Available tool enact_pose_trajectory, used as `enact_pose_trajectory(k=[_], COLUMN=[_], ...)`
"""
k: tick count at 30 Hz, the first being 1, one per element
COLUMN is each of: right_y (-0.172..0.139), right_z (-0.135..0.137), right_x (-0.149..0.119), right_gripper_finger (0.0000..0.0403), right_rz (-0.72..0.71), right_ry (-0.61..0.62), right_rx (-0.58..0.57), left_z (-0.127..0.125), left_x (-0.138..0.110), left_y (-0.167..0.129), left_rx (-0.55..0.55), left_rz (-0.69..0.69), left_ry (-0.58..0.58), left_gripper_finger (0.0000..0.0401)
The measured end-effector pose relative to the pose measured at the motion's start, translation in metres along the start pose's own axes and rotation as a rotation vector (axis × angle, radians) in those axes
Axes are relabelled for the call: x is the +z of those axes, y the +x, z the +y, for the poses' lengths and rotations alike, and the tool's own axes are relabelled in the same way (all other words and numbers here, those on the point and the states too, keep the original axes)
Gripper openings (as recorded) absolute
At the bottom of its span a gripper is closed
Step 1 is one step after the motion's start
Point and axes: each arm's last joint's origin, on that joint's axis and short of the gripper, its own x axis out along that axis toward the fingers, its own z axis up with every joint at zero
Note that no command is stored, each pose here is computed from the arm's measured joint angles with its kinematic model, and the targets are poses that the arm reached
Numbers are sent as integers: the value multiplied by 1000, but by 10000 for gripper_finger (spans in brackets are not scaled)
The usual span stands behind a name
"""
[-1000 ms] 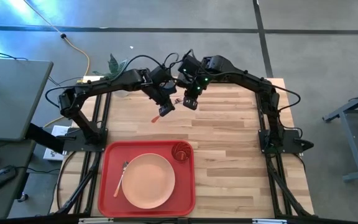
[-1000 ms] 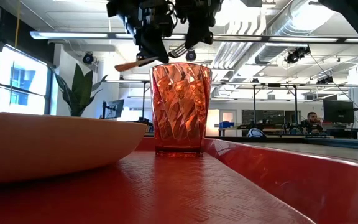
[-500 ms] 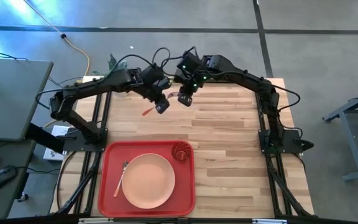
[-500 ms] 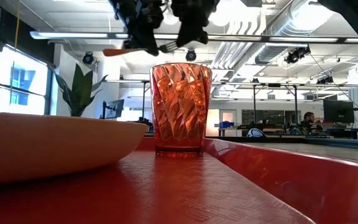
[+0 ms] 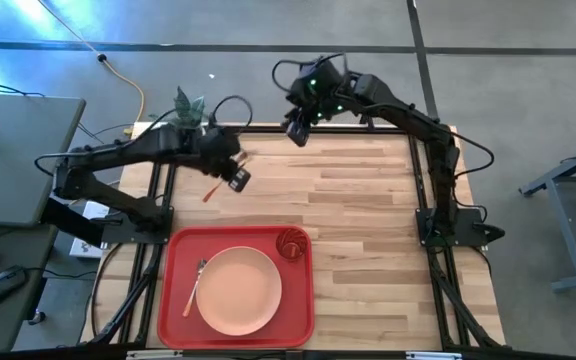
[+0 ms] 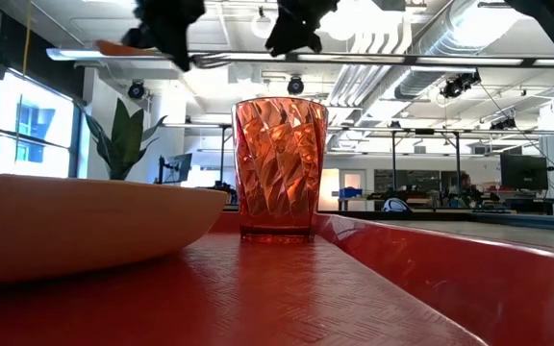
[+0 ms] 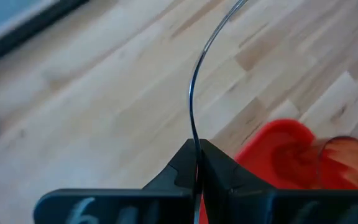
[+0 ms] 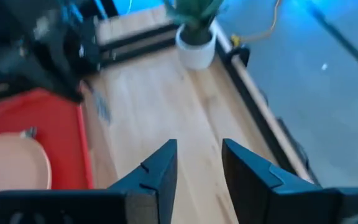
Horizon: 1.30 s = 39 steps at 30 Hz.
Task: Pick and place plate/cup/fork/spoon on tray
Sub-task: Put the orange fork on the red tray to the left of the orange spoon
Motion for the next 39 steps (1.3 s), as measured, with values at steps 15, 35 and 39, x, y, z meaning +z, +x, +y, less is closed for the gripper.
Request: enact_pose_trajectory(k=[15, 35, 39], right_y=[-2, 15, 13], right_z=[-17, 65, 77], right_x=[2, 28, 32], right_gripper_finger=[119, 119, 119], right_rz=[-58, -311, -369], right_ry=[62, -9, -5], right_rx=[11, 254, 294], left_z=[24, 27, 24], left_x=[-132, -171, -169], left_y=[14, 18, 18], left_rx=[-18, -70, -104], left_rz=[125, 156, 146], left_ry=[-378, -470, -470], left_gripper_finger=[0, 1, 1])
